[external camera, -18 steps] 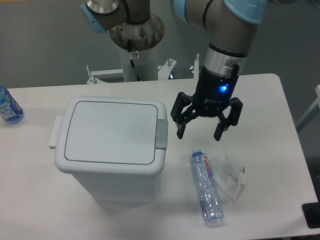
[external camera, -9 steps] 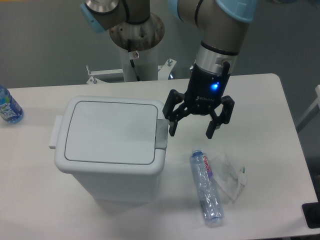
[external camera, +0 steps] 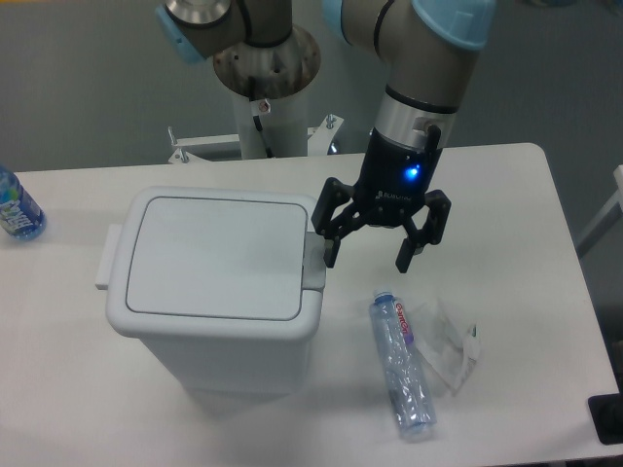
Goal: Open the trash can
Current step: 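Lower the gripper finger onto the grey latch and press it down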
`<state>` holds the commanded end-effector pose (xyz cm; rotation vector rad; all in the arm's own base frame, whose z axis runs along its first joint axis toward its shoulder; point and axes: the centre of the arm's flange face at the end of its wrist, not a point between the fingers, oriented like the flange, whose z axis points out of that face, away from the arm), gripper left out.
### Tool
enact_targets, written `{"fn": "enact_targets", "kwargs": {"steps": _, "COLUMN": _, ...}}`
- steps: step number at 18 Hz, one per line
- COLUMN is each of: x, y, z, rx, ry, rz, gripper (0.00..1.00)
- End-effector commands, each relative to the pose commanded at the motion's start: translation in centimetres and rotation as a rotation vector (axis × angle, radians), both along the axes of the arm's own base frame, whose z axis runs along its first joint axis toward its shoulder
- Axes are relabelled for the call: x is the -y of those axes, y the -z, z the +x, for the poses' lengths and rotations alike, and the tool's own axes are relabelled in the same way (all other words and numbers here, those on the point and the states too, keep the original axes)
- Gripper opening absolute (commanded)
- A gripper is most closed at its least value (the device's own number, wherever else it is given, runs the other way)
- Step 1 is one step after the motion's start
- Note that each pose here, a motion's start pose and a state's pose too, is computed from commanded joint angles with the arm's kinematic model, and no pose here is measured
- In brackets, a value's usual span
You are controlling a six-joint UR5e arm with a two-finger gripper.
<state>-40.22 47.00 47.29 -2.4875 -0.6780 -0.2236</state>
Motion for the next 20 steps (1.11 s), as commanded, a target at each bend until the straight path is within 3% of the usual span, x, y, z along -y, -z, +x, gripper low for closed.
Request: {"fn": "enact_targets", "kwargs": {"steps": 20, "x": -0.31, "y": 0.45, "z": 0.2, "rx": 0.004, "ry": 0.006, "rz": -0.003, "gripper": 1.0}}
